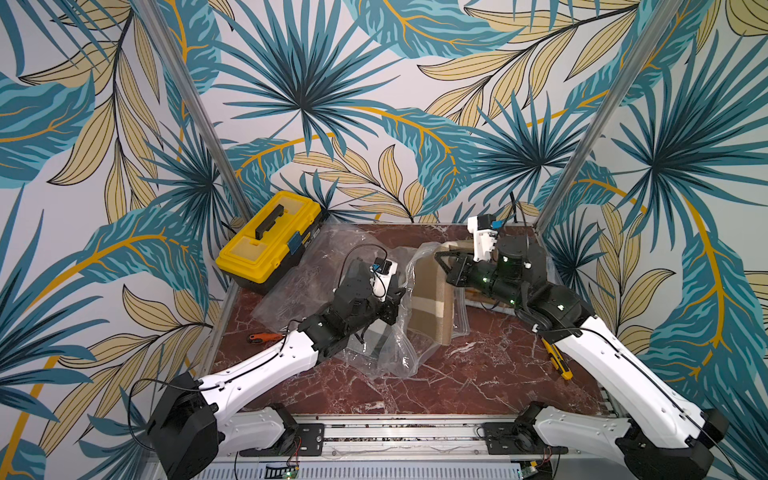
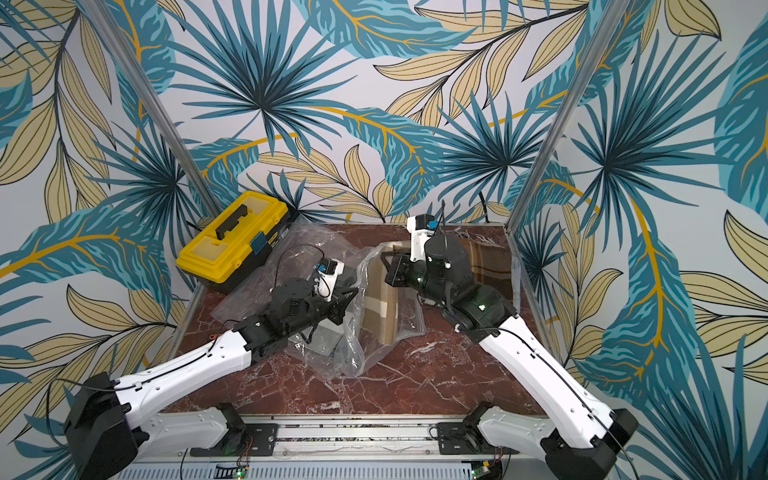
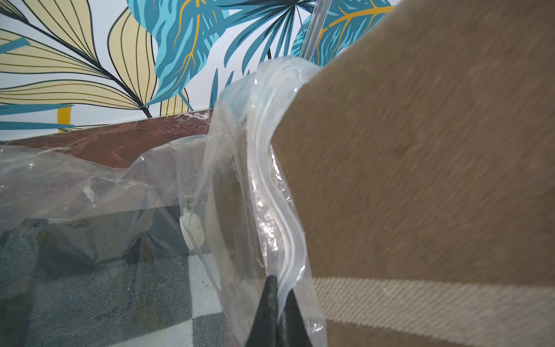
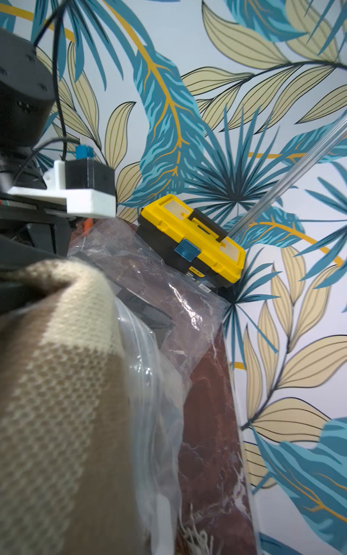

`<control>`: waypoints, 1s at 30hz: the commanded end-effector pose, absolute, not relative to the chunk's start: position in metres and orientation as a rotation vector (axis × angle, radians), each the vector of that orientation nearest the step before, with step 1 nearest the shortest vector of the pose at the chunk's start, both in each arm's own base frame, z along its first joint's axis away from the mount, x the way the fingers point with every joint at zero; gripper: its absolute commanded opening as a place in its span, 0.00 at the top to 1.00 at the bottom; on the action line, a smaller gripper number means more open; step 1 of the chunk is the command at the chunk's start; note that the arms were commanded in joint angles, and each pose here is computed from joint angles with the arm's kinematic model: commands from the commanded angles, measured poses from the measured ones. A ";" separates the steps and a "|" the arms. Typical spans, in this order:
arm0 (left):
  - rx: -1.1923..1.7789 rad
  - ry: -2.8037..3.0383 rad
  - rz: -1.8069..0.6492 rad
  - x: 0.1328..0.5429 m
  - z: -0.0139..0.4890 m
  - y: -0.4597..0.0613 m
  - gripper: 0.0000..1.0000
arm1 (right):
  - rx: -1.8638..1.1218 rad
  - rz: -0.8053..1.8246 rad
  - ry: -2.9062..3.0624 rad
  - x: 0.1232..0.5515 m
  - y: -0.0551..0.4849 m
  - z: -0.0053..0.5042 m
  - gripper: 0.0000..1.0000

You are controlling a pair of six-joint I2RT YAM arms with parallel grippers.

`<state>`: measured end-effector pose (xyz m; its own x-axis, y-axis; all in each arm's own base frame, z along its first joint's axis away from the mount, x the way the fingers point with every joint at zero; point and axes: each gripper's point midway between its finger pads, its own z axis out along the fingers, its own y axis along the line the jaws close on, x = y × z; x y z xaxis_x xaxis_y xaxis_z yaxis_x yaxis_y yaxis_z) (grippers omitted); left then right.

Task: Take the blanket out of the vacuum bag
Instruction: Take out the blanket from the vacuum bag.

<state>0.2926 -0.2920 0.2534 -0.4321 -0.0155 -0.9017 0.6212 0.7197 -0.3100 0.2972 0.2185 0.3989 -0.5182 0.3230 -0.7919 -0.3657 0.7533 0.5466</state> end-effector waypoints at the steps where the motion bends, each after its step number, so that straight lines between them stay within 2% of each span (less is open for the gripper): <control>1: 0.461 1.901 -0.793 0.295 0.250 -0.294 1.00 | -0.035 0.707 1.822 0.292 0.189 0.438 1.00; 14: 0.454 1.914 -0.777 0.292 0.245 -0.288 1.00 | 0.046 0.239 1.703 0.283 0.102 0.480 1.00; 22: 0.446 1.924 -0.801 0.291 0.238 -0.290 1.00 | 0.066 0.049 1.631 0.282 0.073 0.510 1.00; 30: 0.447 1.927 -0.798 0.290 0.236 -0.289 1.00 | 0.095 -0.164 1.607 0.295 0.054 0.512 1.00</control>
